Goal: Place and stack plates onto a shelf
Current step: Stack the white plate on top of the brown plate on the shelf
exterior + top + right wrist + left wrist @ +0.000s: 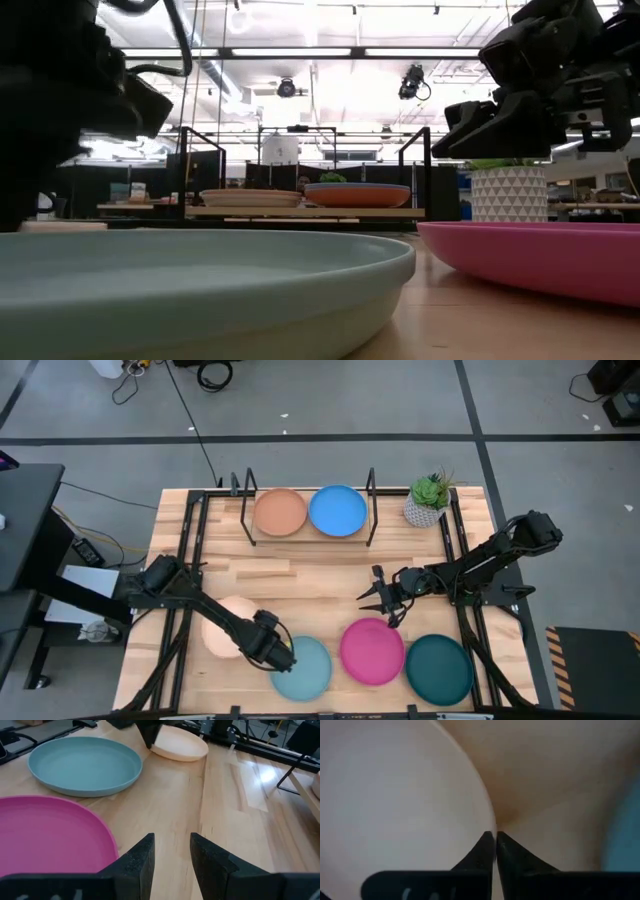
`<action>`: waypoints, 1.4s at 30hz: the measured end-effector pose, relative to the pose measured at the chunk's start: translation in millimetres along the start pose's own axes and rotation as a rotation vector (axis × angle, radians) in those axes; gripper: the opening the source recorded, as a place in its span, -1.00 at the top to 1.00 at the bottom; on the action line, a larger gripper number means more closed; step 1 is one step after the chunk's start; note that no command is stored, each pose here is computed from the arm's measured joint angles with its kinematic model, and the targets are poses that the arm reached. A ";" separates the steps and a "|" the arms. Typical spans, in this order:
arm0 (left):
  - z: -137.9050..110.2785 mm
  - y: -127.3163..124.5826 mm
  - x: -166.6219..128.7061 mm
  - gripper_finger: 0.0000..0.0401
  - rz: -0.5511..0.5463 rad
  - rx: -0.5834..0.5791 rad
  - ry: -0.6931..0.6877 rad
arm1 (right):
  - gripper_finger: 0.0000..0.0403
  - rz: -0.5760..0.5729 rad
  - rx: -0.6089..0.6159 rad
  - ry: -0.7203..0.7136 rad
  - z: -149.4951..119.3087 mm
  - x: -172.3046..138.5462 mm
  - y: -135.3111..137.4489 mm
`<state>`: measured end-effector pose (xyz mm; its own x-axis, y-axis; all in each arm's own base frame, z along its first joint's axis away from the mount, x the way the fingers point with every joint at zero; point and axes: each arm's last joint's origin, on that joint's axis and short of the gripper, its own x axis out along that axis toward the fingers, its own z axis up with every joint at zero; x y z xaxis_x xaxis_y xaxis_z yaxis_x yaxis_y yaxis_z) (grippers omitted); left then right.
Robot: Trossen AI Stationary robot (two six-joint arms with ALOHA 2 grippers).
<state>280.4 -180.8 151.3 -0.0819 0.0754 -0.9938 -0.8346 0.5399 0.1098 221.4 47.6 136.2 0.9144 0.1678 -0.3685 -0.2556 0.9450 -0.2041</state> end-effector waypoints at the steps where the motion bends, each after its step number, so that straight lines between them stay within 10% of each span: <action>1: -0.1 -1.6 -5.9 0.93 -0.020 0.016 0.002 | 0.35 0.000 0.003 0.000 0.0 0.0 0.0; 9: 18.2 1.2 -93.0 0.93 -0.249 0.233 -0.341 | 0.35 -0.001 0.028 -0.010 1.1 0.0 -0.2; 15: 66.2 17.1 -109.0 0.93 -0.133 0.354 -0.573 | 0.35 -0.007 0.058 -0.043 4.2 -0.1 -0.9; 29: 239.9 86.1 -100.5 0.93 -0.080 0.534 -0.522 | 0.35 -0.099 0.109 -0.055 6.2 -0.3 -4.3; 42: 293.5 165.7 -81.8 0.93 -0.076 0.709 -0.351 | 0.35 -0.248 0.115 -0.031 5.2 -1.0 -8.8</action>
<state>308.7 148.6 256.3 0.2365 0.2128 -0.9480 -0.2751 0.9505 0.1447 224.3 40.5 143.0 0.9542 -0.0660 -0.2920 0.0132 0.9837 -0.1792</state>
